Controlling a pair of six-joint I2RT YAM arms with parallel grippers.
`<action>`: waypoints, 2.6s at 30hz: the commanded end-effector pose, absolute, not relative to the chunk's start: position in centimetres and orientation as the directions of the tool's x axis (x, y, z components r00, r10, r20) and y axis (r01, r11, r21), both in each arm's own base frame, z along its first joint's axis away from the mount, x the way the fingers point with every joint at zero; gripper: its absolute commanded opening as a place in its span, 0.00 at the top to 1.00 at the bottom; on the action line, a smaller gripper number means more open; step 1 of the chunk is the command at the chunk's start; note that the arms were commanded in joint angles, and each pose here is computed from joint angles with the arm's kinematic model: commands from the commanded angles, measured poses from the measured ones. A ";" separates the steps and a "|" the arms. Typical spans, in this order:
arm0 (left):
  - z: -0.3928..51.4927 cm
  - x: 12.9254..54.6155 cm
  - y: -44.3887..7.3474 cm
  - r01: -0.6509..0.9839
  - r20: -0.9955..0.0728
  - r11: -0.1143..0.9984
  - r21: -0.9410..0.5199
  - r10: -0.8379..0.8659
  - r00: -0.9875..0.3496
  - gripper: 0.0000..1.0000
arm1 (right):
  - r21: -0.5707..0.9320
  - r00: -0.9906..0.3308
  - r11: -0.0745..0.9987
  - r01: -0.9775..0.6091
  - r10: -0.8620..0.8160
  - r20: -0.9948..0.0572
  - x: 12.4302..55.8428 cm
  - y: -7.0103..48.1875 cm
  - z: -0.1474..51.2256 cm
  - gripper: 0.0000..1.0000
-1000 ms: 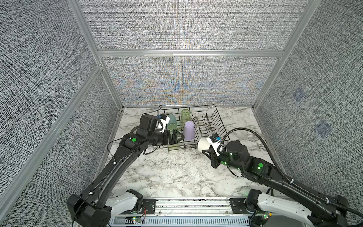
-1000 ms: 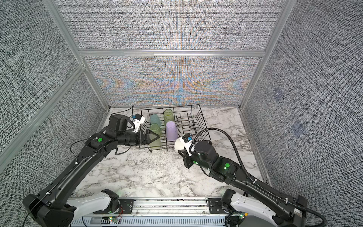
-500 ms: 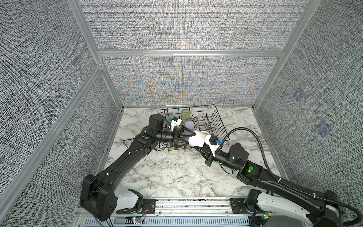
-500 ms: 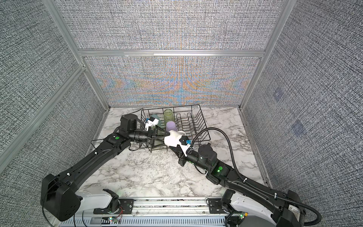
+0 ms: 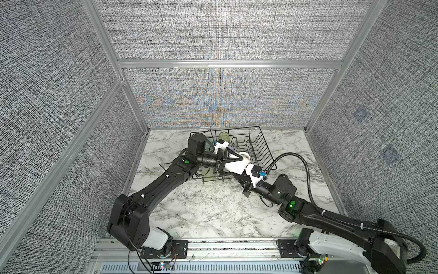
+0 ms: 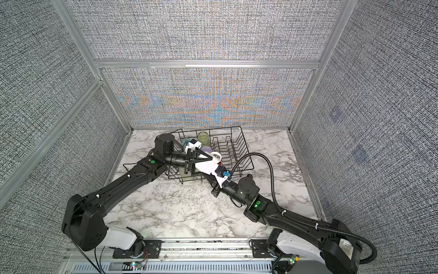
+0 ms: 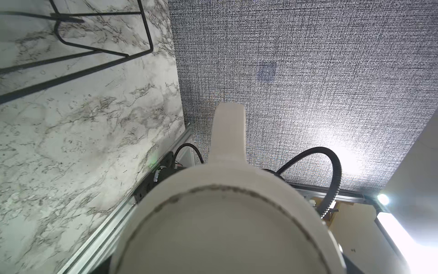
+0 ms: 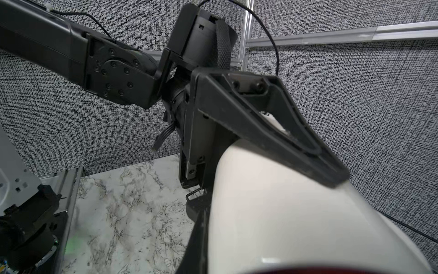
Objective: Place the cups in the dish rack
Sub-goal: 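Carry the white mug over the rack with the left gripper while right withdraws, then lower the white mug upside down into the rack with the left gripper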
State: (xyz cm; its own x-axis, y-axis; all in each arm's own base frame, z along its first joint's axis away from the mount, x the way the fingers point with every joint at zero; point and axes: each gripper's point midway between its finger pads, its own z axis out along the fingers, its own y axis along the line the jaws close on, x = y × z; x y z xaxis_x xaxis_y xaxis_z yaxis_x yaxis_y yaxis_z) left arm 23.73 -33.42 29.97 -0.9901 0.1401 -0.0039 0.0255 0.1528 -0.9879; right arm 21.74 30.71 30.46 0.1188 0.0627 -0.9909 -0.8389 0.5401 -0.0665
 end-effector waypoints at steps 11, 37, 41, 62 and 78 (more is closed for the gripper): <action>30.9 24.8 -33.0 0.180 -0.166 0.207 -0.962 0.083 -0.983 0.29 | -0.041 0.106 0.556 -0.830 0.086 -0.991 22.0 30.6 29.7 0.76; 22.4 30.0 -29.6 0.380 -0.427 0.710 -0.593 0.123 -0.896 0.44 | -0.050 -0.114 0.795 -0.605 -0.148 -0.982 22.9 21.9 22.9 0.36; 21.1 31.1 -29.9 0.399 -0.423 0.737 -0.546 0.169 -0.890 0.45 | -0.040 -0.117 0.815 -0.578 -0.131 -0.984 23.4 21.6 23.1 0.36; 16.0 35.6 -30.6 0.405 -0.375 0.839 -0.364 0.266 -0.888 0.47 | -0.012 -0.178 0.849 -0.528 -0.124 -0.976 24.0 20.7 22.0 0.36; 14.0 37.9 -31.6 0.381 -0.389 0.857 -0.346 0.238 -0.890 0.49 | -0.004 -0.195 0.855 -0.519 -0.123 -0.973 24.0 20.4 21.8 0.36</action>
State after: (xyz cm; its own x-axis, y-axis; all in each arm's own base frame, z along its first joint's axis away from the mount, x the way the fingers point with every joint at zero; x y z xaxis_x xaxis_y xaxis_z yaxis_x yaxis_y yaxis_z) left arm 36.80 -30.92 13.35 -0.8996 0.2644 -0.3475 0.3839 0.8583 -0.3406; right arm 23.76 20.58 21.75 -0.1892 -0.1324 -0.9730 -0.5342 0.8453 -0.0111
